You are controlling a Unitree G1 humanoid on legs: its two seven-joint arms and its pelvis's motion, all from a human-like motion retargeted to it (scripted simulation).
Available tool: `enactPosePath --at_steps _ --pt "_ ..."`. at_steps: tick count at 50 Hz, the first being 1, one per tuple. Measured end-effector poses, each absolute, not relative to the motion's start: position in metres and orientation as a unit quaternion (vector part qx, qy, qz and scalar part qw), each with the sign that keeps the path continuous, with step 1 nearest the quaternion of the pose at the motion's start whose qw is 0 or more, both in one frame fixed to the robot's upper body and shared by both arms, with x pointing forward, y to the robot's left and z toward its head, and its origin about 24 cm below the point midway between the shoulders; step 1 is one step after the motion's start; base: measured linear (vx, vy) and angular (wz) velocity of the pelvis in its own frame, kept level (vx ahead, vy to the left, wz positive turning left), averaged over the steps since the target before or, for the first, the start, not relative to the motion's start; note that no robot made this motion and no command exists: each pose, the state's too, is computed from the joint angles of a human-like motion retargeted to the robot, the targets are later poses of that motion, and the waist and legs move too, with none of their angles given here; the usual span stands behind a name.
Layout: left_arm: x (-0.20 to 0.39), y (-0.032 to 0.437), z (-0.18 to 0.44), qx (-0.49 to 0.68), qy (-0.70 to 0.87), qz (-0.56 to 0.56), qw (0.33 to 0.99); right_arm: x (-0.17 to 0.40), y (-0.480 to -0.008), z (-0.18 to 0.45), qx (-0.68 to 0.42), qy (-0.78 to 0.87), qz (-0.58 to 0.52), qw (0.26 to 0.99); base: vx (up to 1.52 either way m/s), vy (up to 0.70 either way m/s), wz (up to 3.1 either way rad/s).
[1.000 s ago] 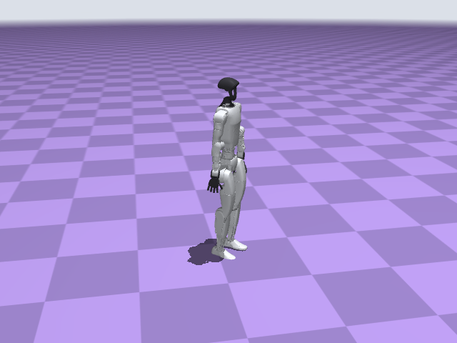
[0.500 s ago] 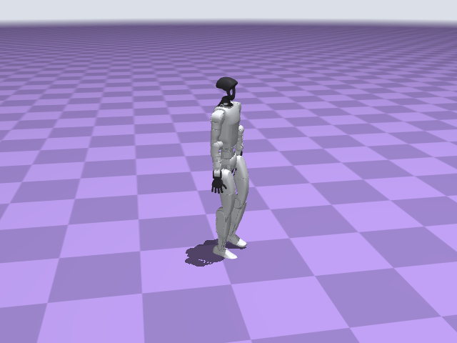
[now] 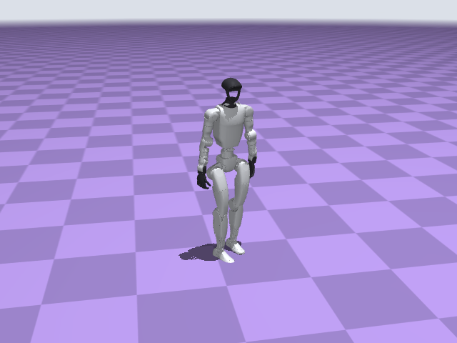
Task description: In place motions
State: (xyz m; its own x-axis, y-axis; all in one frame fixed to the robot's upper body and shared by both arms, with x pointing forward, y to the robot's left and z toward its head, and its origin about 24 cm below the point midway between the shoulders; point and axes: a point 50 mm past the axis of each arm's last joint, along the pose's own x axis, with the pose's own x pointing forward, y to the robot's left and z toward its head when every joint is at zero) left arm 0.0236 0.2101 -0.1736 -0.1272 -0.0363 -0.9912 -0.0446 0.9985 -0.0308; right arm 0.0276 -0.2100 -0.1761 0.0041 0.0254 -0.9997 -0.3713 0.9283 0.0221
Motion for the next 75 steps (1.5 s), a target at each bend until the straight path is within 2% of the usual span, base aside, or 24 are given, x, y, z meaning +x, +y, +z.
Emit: enactPosePath --at_steps 10,20,25,35,42,50,57,61,67,75 --pt "0.014 0.226 -0.171 -0.013 0.756 0.019 0.654 0.011 -0.219 -0.175 -0.122 0.720 0.136 0.669 -0.42 0.14 -2.43" --pt "-0.009 0.207 -0.174 -0.028 0.778 0.013 0.627 -0.005 -0.233 -0.172 -0.074 0.754 0.049 0.651 -0.31 0.16 -2.61" --pt "0.007 0.201 -0.176 -0.020 0.767 -0.006 0.641 -0.020 -0.226 -0.172 -0.028 0.769 0.012 0.639 -0.17 -0.01 -1.48" --pt "0.071 0.182 -0.174 -0.019 0.697 -0.045 0.716 -0.038 -0.198 -0.174 0.091 0.774 -0.046 0.625 -0.12 -0.10 -0.10" --pt "0.056 0.157 -0.179 -0.016 0.697 -0.089 0.712 -0.035 -0.210 -0.174 0.052 0.774 -0.039 0.629 0.07 -0.13 -0.82" --pt "0.006 0.163 -0.180 -0.032 0.761 -0.046 0.646 0.053 -0.211 -0.174 -0.017 0.677 0.021 0.735 -0.06 -0.11 -1.25" --pt "-0.023 0.182 -0.177 -0.044 0.789 0.012 0.613 0.096 -0.182 -0.170 -0.060 0.627 0.100 0.771 -0.02 -0.24 -2.04" --pt "-0.021 0.181 -0.177 -0.055 0.787 0.025 0.614 0.104 -0.180 -0.168 -0.107 0.617 0.141 0.767 -0.09 -0.12 -2.09" --pt "0.011 0.172 -0.180 -0.061 0.754 -0.003 0.654 0.100 -0.193 -0.168 -0.178 0.632 0.174 0.734 -0.06 -0.02 -1.64" --pt "0.053 0.169 -0.178 -0.001 0.704 -0.073 0.707 0.044 -0.227 -0.171 -0.132 0.719 0.097 0.675 0.08 0.02 -1.13"
